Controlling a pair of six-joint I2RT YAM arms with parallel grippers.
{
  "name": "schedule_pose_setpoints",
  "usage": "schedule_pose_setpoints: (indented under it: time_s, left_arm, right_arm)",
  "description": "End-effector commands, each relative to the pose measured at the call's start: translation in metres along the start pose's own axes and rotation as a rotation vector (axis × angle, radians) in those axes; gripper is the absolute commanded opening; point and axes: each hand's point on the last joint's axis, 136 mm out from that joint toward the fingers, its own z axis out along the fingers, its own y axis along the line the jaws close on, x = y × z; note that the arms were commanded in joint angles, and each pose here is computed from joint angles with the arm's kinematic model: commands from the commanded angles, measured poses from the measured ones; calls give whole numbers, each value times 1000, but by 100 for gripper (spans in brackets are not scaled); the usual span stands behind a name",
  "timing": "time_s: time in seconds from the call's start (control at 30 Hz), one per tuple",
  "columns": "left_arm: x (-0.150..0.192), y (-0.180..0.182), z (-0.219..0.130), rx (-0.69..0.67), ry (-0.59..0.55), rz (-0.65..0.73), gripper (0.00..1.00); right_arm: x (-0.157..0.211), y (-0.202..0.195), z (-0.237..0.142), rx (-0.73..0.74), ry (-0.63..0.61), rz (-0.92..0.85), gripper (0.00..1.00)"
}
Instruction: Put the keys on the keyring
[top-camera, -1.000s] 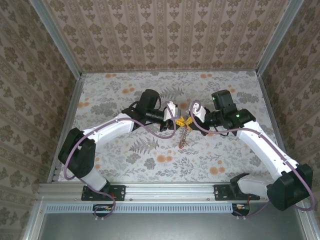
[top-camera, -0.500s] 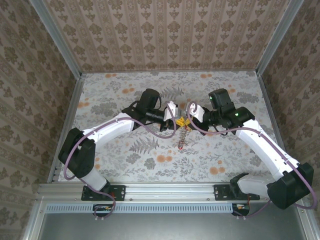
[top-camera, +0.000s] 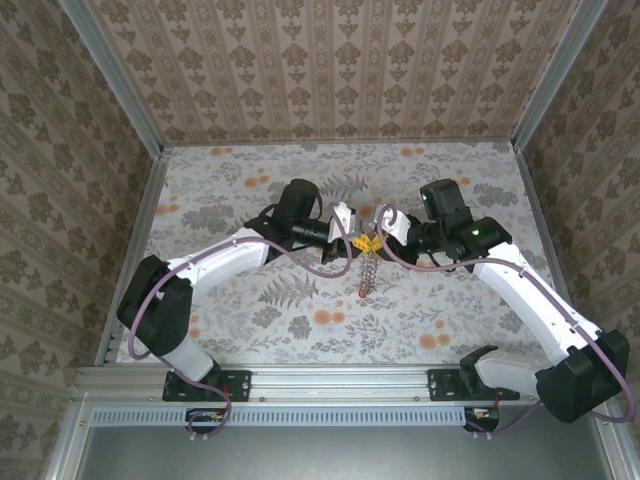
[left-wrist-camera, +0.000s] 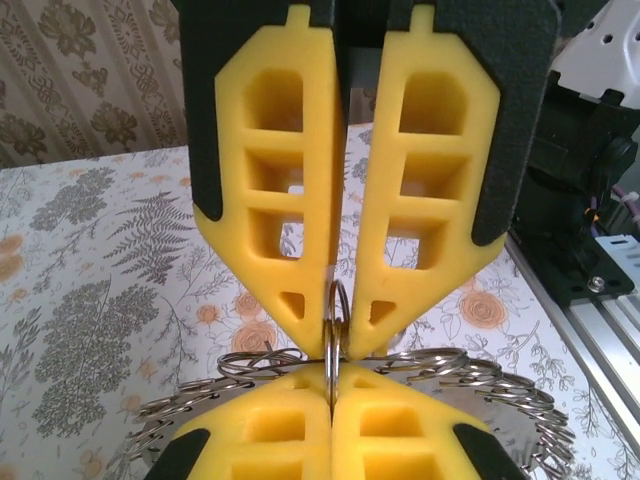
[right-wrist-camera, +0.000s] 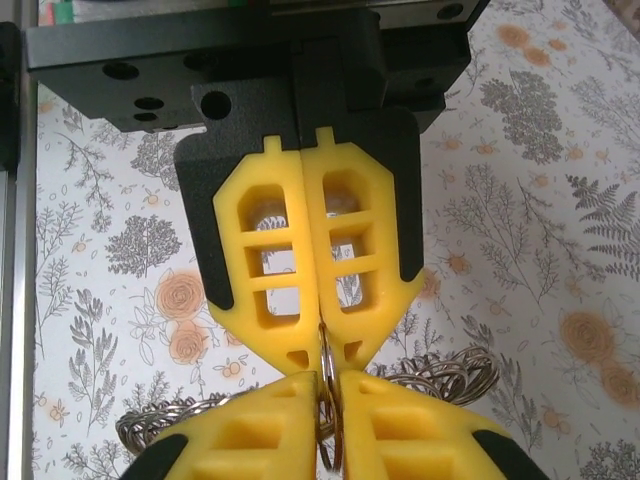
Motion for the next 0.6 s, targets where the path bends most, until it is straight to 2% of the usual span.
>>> schedule_pose_setpoints:
  time_s: [0.0,0.2,0.37,0.47,0.57]
  left_arm:
    - [-34,-2,-10,20,-129,55,0]
    - [-41,-6,-11,40,-175,56,0]
    - [-42,-7,-12,47,-189,47,0]
    - [-36,-4,-10,33,-158,32,0]
    - [-28,-2,-9,14,-101,26,10]
  right_arm:
    - [-1,14,1,-78,-68,13,16]
    - [-3,7,3,-73,-149,58,16]
    - [-6,4,1,-83,-185,82,4]
    - [-7,3,-1,-78,-178,77,0]
    - [-7,1,-3,-67,-153,67,0]
